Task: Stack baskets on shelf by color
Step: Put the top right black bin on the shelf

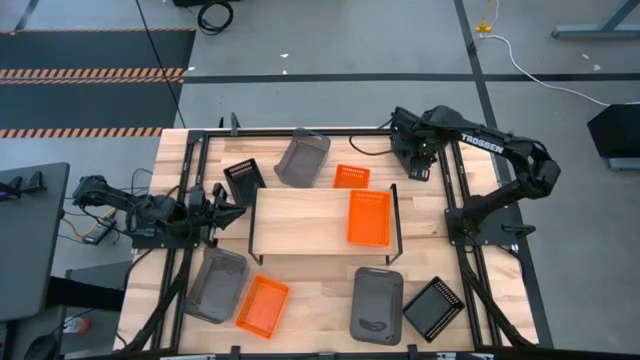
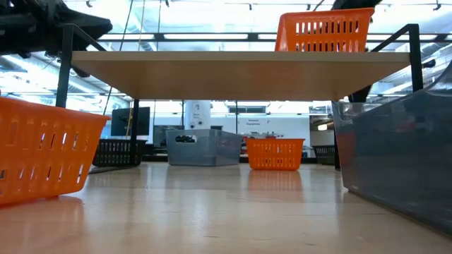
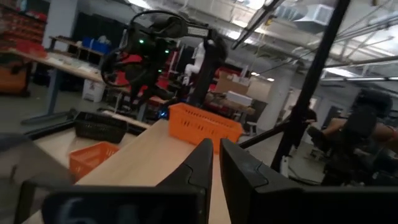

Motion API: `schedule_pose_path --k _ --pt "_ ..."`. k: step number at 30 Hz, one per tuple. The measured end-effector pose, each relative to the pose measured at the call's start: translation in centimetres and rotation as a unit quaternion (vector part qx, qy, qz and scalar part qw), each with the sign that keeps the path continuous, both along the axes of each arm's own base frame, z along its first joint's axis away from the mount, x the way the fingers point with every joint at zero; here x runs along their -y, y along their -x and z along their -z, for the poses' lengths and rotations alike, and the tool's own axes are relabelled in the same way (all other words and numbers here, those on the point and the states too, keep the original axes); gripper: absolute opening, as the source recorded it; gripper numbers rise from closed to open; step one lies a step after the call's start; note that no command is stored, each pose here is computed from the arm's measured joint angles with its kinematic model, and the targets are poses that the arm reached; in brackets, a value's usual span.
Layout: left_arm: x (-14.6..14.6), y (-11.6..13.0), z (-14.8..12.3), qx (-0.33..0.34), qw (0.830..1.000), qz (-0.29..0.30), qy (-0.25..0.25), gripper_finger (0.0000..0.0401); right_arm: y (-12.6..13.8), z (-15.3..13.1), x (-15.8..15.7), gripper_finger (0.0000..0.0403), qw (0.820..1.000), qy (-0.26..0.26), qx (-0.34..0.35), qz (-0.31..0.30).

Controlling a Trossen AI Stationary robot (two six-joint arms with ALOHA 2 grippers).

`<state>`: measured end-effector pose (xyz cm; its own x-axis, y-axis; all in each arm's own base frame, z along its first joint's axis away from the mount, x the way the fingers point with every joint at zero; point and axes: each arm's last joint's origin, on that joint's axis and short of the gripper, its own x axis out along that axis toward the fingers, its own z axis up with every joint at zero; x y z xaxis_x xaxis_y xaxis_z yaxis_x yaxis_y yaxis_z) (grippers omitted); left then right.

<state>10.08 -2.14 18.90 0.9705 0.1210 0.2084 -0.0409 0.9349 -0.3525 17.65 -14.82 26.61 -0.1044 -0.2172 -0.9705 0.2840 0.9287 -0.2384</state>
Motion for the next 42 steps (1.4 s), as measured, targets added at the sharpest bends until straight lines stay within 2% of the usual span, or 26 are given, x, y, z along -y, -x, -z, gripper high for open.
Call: schedule_pose_path --k 6,13,19,24,29,34,39,42 --pt "0.1 -0.4 0.1 -0.008 1.0 -0.007 -0.011 0.0036 0.5 2.1 0.4 0.0128 1.0 -0.009 -0.004 -0.011" --pt "0.0 -0.1 -1.2 0.047 0.996 -0.03 -0.067 0.0033 1.6 4.3 0.5 0.0128 0.999 -0.037 -0.02 -0.025" --pt "-0.2 0.5 -2.6 0.106 0.984 -0.067 -0.129 0.0036 1.8 5.8 0.5 0.013 0.998 -0.037 -0.014 -0.046" --pt "-0.4 0.9 -5.0 0.116 0.97 -0.114 -0.183 0.0041 1.7 6.7 0.6 0.0154 0.997 -0.025 -0.002 -0.068" --pt "-0.9 1.0 -7.2 0.035 0.957 -0.192 -0.215 0.0056 1.4 7.0 0.8 0.0194 0.998 -0.006 0.012 -0.069" --pt "-1.7 1.6 -9.6 -0.025 0.941 -0.237 -0.241 0.0103 1.4 7.9 1.1 0.0227 0.998 0.014 0.024 -0.064" --pt "-2.5 2.1 -11.1 -0.043 0.92 -0.28 -0.269 0.0152 1.8 9.5 1.5 0.0234 0.999 -0.008 -0.006 -0.045" --pt "-3.0 2.3 -11.6 -0.048 0.904 -0.312 -0.286 0.0167 1.8 10.6 1.9 0.0225 0.999 -0.029 -0.024 -0.037"
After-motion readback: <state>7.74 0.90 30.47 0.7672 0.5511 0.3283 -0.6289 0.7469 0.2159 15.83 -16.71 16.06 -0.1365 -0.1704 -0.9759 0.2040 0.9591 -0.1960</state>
